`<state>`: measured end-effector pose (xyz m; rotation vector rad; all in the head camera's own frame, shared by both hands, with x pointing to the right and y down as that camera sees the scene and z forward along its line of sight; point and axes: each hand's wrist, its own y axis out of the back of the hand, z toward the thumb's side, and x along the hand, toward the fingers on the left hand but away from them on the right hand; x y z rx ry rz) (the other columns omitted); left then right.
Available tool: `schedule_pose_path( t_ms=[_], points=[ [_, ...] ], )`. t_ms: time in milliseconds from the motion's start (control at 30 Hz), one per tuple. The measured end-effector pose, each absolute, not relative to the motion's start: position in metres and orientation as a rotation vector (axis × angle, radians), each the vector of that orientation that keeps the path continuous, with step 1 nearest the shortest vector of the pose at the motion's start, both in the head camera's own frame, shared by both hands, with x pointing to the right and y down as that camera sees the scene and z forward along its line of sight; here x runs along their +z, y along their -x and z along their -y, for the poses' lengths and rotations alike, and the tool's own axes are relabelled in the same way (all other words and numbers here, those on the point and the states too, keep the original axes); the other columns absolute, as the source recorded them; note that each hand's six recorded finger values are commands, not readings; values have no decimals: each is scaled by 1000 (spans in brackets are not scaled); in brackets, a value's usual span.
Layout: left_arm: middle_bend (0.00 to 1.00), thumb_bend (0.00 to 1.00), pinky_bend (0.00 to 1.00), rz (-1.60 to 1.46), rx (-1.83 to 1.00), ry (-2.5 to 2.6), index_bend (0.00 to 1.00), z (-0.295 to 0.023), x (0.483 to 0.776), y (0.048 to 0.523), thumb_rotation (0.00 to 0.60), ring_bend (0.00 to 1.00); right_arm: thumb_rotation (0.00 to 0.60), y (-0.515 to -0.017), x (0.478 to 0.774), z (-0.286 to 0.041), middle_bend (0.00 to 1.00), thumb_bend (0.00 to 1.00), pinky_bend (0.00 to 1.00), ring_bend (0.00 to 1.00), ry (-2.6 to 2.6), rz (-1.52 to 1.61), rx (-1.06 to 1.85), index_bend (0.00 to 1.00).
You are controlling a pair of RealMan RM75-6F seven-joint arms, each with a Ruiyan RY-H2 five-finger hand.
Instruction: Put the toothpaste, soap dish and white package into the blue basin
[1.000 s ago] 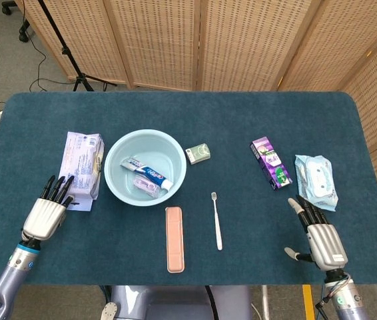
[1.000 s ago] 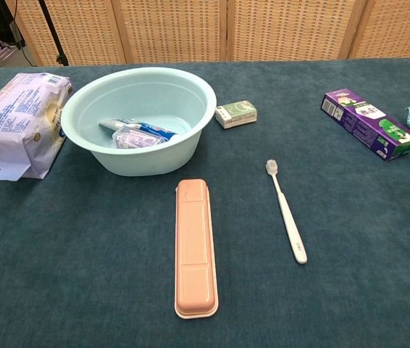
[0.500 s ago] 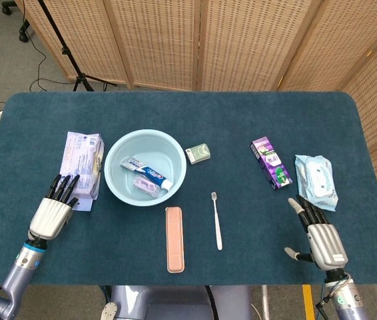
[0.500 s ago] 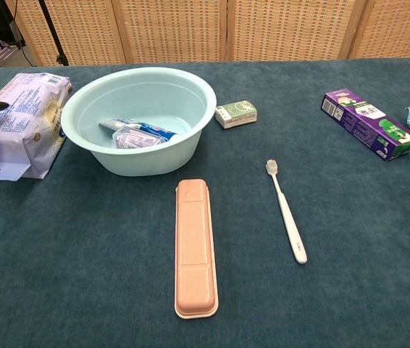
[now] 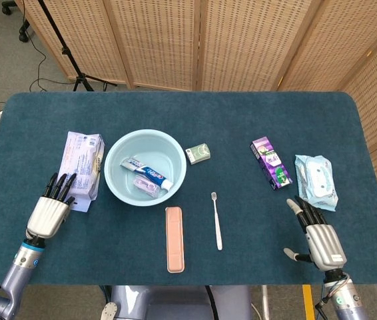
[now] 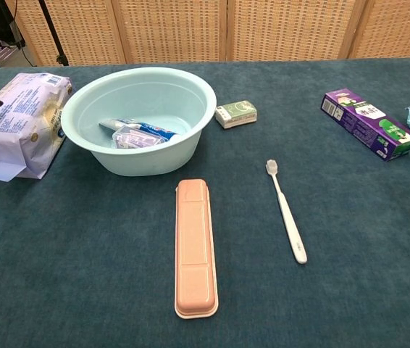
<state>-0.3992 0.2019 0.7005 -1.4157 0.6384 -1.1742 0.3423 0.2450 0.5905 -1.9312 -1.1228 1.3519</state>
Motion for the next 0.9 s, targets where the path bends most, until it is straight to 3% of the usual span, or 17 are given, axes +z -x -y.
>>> schedule_pose_path(
  t_ms=[467,900],
  points=[
    [97,512,25,-674,-1149,1397,730,-194,694,398,600,25,600,-342,591,-245,0,92,81,0,1935,1120,1348,29],
    [97,515,25,-709,-1110,1363,754,-182,680,395,600,28,600,-343,589,-244,0,89,81,0,1935,1130,1341,29]
  ],
)
